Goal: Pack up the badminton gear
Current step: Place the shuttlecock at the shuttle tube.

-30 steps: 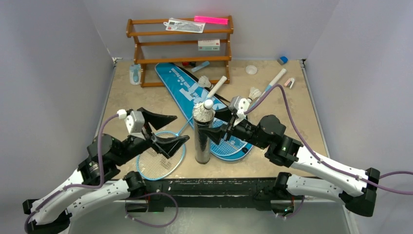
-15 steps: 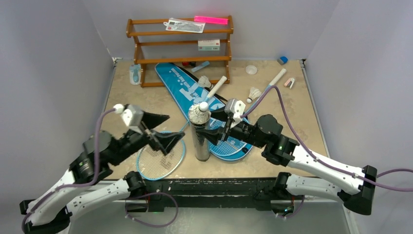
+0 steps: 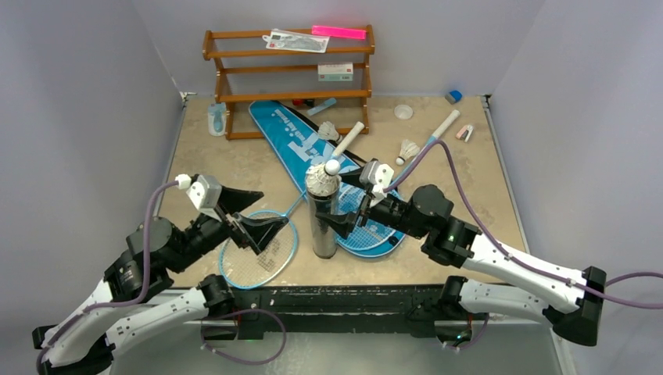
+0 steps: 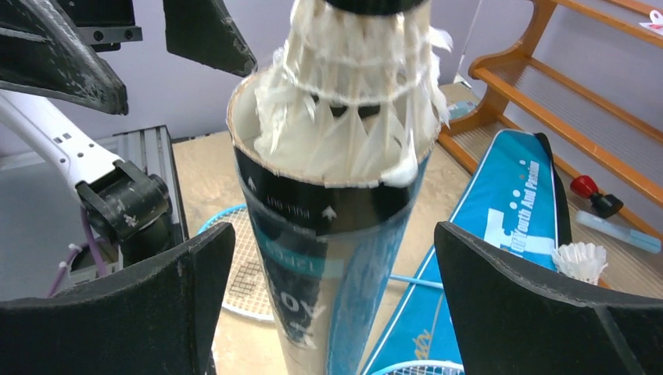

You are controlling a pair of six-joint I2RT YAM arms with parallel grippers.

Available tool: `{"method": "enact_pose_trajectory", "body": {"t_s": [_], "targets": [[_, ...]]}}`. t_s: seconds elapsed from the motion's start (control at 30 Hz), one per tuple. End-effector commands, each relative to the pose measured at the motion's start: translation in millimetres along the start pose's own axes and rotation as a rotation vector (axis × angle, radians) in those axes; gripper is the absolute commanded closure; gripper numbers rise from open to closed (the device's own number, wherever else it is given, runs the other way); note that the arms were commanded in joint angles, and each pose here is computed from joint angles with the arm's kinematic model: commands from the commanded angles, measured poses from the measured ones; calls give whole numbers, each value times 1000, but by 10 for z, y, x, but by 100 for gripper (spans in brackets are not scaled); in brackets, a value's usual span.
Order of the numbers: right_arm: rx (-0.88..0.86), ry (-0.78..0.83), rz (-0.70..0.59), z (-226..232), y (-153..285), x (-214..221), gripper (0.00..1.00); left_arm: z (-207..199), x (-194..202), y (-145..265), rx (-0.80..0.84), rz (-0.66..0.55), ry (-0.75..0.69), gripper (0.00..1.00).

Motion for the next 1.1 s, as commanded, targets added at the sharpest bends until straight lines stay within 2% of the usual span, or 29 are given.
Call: {"method": "enact_pose_trajectory", "body": {"t_s": [0.0, 0.33, 0.63, 0.77, 0.83, 0.93, 1.07], "targets": [[14, 19, -49, 38, 86, -235, 1, -2, -86, -99, -16, -9, -6, 6], [8, -41, -35, 160, 369, -469, 1, -54, -232, -219, 20, -77, 1, 6], [80, -108, -59, 242, 428, -964, 1, -46, -393, -239, 21, -124, -45, 6], [74, -132, -79, 273, 328, -1112, 15, -13, -499, -268, -27, -171, -33, 8], [68, -140, -98, 280, 275, -1162, 21, 4, -557, -300, -55, -189, -27, 14], [55, -143, -104, 288, 196, -1189, 26, 15, -631, -378, -83, -211, -21, 28], [61, -138, -99, 271, 108, -1191, 33, 4, -733, -486, -87, -221, -39, 33]]}}
Point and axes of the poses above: each gripper's point midway between its finger pads, its own y axis back along the fingers, its own z axis along the line the jaws close on, x = y × z, the point moved 9 cm from there along y, back along the fingers, and after that the axes turned 15 degrees about -y, right-handed, at the moved point
